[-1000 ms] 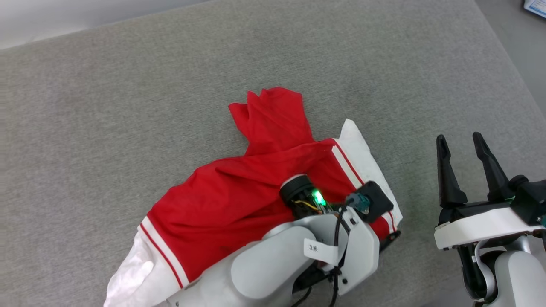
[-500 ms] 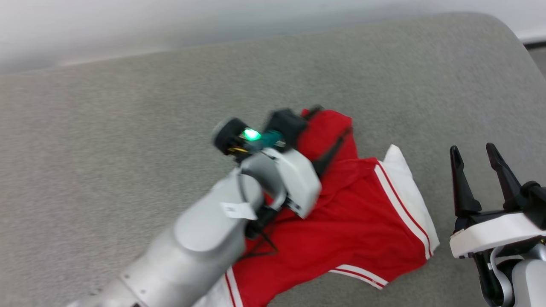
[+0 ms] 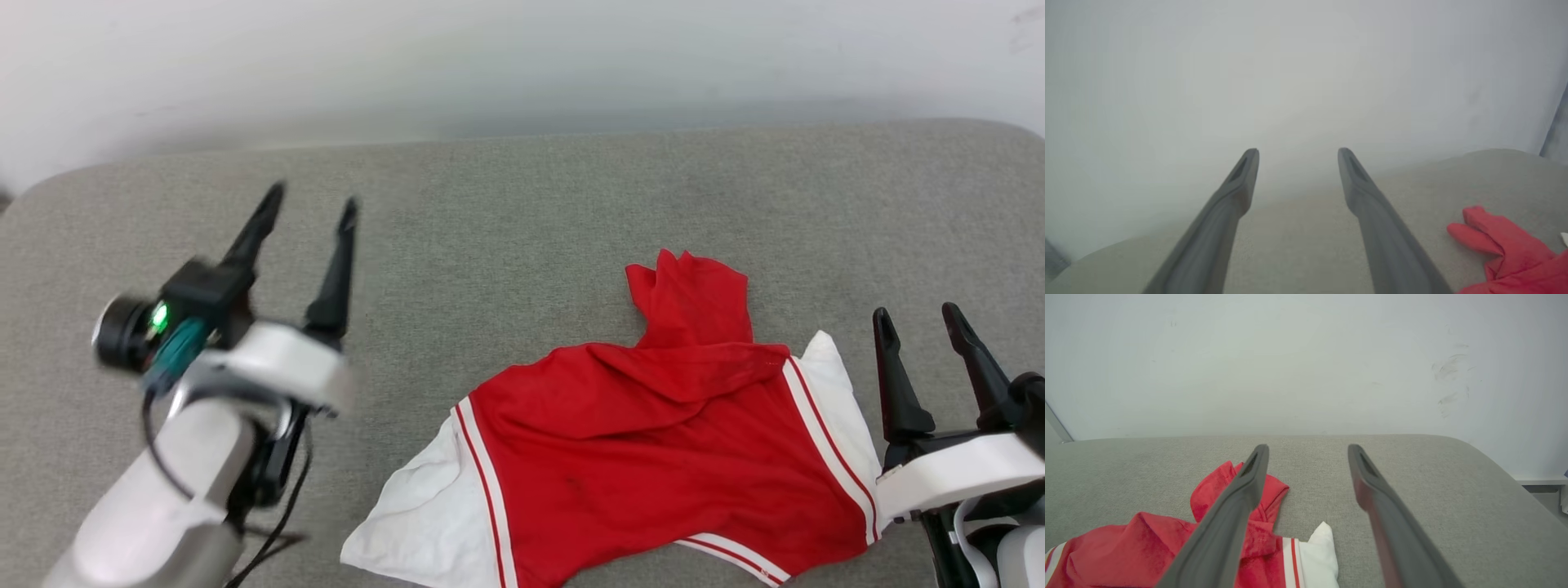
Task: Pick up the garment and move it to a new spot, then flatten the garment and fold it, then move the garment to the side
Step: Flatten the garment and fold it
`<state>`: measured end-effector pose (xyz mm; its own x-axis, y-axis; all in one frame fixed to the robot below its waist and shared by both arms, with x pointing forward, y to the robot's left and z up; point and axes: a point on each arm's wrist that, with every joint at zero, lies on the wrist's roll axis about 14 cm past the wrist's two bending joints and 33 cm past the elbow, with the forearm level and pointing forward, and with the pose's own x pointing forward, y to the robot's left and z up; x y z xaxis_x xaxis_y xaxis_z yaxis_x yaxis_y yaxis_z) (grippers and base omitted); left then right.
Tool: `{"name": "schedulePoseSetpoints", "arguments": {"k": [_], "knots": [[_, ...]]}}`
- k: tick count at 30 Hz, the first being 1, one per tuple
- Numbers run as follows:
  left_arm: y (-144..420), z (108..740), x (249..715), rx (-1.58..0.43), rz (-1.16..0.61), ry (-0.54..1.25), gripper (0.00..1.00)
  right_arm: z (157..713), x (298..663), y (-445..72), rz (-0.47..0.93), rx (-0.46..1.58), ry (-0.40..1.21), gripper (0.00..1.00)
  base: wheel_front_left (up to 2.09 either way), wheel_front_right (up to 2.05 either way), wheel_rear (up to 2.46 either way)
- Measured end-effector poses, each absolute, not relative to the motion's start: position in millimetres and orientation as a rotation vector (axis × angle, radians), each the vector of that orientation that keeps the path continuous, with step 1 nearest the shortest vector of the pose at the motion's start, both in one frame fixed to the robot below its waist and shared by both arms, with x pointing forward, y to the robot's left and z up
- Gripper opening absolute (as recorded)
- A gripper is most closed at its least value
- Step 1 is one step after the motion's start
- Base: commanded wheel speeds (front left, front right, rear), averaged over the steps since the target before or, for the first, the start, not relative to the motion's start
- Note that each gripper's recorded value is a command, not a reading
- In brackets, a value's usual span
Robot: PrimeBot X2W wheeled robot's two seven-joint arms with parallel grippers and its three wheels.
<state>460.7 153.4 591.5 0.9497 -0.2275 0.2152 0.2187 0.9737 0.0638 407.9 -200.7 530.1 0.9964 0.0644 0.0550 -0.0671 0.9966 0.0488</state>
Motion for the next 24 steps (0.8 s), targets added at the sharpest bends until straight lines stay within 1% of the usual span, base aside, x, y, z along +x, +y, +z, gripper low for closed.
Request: {"name": "schedulePoseSetpoints", "arguments": {"k": [2,7,11,15,19,24], "knots": [[169.0,581.7,446.8,0.025,-0.185,-0.197,1.00,529.4,406.2,-199.0,0.070,0.056,-0.052,1.00,0.00,0.00,0.00],[182.9,562.9,413.9,-0.028,-0.137,-0.152,1.00,524.5,401.9,-197.6,0.073,0.065,-0.041,1.00,0.00,0.00,0.00],[182.1,543.9,390.6,-0.079,-0.117,-0.099,1.00,521.5,399.7,-196.6,0.074,0.074,-0.035,1.00,0.00,0.00,0.00],[174.5,522.5,374.1,-0.113,-0.135,-0.031,1.00,517.6,398.3,-196.2,0.073,0.076,-0.025,1.00,0.00,0.00,0.00],[165.8,508.4,368.8,-0.136,-0.177,0.066,1.00,514.6,399.6,-195.4,0.075,0.078,-0.017,1.00,0.00,0.00,0.00],[148.8,473.7,355.9,-0.093,-0.286,0.313,1.00,506.7,402.5,-195.1,0.077,0.076,0.007,1.00,0.00,0.00,0.00]]}}
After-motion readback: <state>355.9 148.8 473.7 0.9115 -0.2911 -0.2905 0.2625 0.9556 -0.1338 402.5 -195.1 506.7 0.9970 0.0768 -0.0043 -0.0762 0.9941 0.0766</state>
